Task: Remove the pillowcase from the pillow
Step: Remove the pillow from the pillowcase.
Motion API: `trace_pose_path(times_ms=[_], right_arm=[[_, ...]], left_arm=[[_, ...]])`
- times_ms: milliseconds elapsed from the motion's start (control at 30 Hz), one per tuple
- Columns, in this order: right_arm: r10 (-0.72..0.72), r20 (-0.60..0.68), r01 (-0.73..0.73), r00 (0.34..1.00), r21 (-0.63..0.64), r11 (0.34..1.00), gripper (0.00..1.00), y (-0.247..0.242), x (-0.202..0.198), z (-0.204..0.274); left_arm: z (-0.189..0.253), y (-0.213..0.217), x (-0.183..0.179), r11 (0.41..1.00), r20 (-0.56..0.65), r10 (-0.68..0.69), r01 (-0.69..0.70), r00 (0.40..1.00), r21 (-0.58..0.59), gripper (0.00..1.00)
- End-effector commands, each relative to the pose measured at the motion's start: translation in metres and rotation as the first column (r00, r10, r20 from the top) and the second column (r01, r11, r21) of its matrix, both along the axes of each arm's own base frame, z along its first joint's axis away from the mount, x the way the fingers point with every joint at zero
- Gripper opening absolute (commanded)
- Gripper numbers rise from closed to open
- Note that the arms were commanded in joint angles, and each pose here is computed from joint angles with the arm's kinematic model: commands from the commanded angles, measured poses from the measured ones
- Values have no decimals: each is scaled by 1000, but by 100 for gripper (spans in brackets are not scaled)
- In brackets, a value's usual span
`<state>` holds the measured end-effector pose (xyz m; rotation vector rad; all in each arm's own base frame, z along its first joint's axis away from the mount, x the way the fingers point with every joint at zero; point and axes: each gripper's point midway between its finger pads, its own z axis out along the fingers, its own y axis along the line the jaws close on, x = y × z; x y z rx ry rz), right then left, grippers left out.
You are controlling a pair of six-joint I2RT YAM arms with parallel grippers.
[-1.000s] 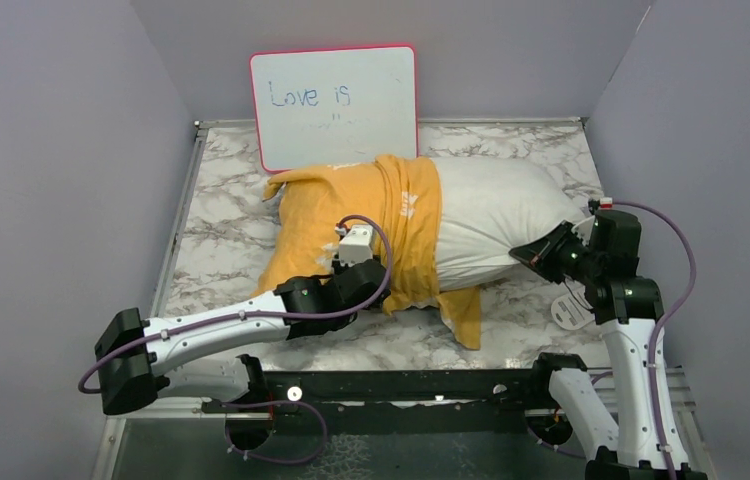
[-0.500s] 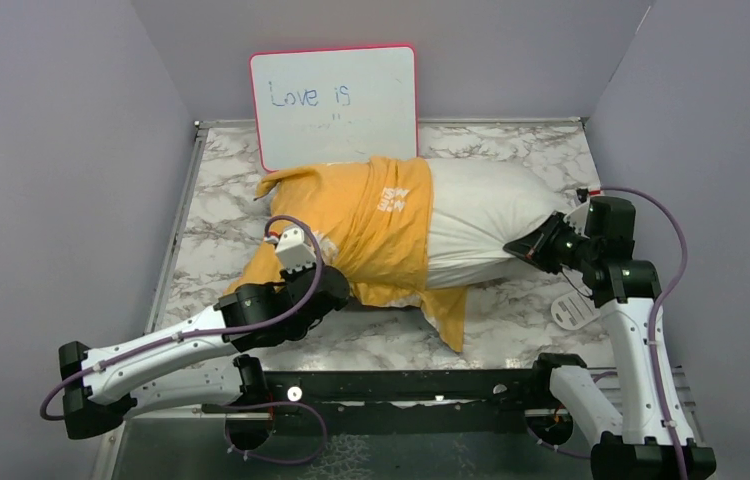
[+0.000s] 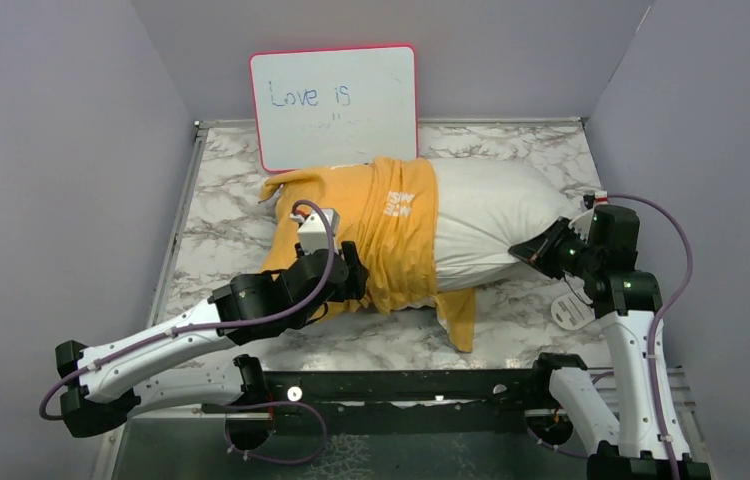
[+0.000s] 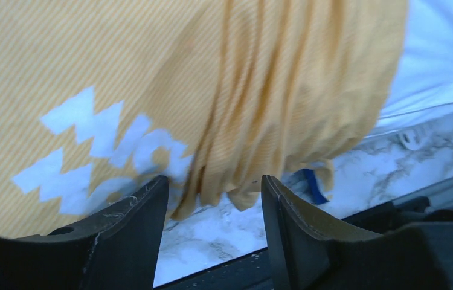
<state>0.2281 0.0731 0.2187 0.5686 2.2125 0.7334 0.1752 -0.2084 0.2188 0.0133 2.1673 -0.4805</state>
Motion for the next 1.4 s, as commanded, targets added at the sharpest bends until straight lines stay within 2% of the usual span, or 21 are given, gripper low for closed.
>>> trace_pose_path(times_ms=[0,133,433,533,567,700,833,900,1000,1133,1233,1367], right_arm=[[-44,43,46,998,-50,998,0,-12,8,4],[-41,69,45,997,-54,998,1,-13,9,8],[-40,57,42,998,-32,999,0,-10,8,9],[-35,59,37,998,-28,999,0,-9,8,11],[-36,58,37,998,-28,999,0,-9,8,12],[-26,78,29,997,-30,999,1,-8,5,18],[-33,94,34,995,-11,999,1,-6,1,21],[-31,92,32,995,-11,999,0,-5,0,22],[-39,91,42,995,-32,999,0,-9,0,23],[-50,118,62,992,-100,993,1,-19,7,22],[-24,152,47,988,-147,988,1,-23,16,24],[-45,142,75,989,-211,975,1,-35,25,20]], left_arm=[[64,-37,-6,975,118,-153,170,981,-144,60],[62,-72,-18,932,118,-305,322,945,-165,61],[-12,-130,-39,908,-40,-408,400,912,-127,61],[-24,-147,-43,896,-36,-424,414,905,-164,61],[-25,-149,-40,898,-26,-414,404,910,-172,61],[-42,-146,-11,953,18,-269,269,963,-140,74],[-52,-145,17,973,69,-129,140,989,-185,73],[-59,-140,32,976,81,-72,87,994,-202,62],[-72,-121,50,990,77,-2,12,997,-138,38],[-90,-83,51,996,69,89,-88,994,-10,1],[-113,-41,40,982,35,165,-167,986,82,0],[-125,2,22,973,-1,221,-221,975,65,0]])
